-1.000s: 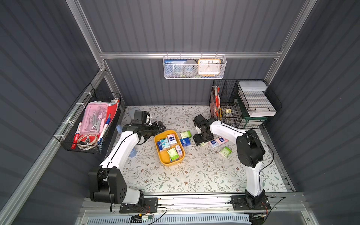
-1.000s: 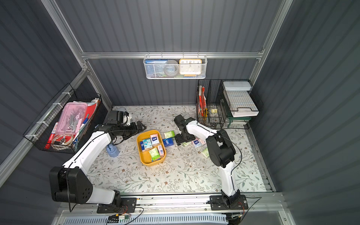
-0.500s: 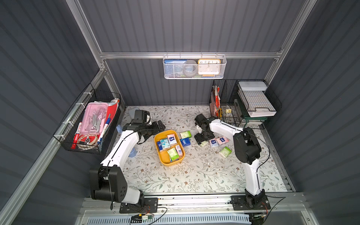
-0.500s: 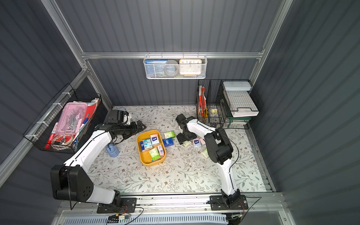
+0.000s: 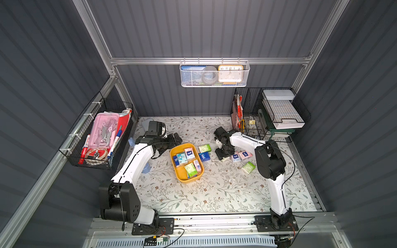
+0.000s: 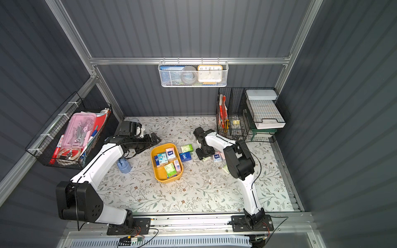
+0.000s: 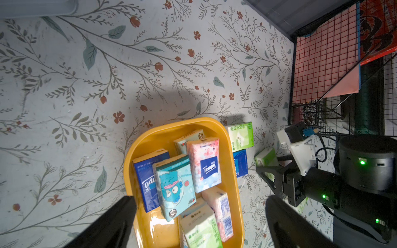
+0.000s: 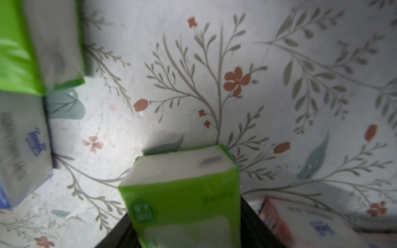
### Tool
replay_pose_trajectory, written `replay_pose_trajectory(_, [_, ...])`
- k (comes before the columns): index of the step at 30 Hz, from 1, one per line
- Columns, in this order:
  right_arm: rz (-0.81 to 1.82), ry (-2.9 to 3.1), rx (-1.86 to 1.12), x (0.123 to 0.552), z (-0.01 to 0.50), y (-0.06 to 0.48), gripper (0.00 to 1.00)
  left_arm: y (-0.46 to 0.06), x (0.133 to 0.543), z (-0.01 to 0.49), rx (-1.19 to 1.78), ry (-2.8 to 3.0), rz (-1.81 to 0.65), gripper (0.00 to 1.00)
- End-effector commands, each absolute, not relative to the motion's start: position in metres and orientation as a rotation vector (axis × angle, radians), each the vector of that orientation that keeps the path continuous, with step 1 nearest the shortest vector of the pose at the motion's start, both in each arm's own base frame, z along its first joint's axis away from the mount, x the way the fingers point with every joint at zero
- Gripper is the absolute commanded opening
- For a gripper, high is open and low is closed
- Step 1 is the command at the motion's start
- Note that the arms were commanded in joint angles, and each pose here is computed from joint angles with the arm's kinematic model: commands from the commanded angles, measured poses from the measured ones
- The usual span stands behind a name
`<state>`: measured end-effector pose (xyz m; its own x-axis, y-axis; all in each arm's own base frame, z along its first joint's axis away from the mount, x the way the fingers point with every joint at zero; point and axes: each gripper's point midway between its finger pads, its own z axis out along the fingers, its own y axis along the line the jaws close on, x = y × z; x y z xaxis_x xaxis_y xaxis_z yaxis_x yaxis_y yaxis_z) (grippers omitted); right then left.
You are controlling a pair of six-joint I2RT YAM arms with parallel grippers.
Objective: Put the pocket tissues into the storage box
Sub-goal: Pick up the pocket tissues from the center of the board.
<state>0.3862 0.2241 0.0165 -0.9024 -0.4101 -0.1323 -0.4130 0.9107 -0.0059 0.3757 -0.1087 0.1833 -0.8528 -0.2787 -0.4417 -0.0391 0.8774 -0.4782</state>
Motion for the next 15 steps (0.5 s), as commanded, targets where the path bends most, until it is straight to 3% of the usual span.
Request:
replay_pose_trajectory(1, [0.056, 2.955, -0.617, 0.386, 0.018, 0.227, 0.58, -0.108, 0.371, 0.187, -0.220, 2.539, -0.610, 0.99])
replay_pose_trajectory(15, [0.309, 2.835, -0.424, 0.348, 0.105, 0.283, 0.51, -0.098, 0.369, 0.167, -0.266, 2.548, -0.559, 0.99])
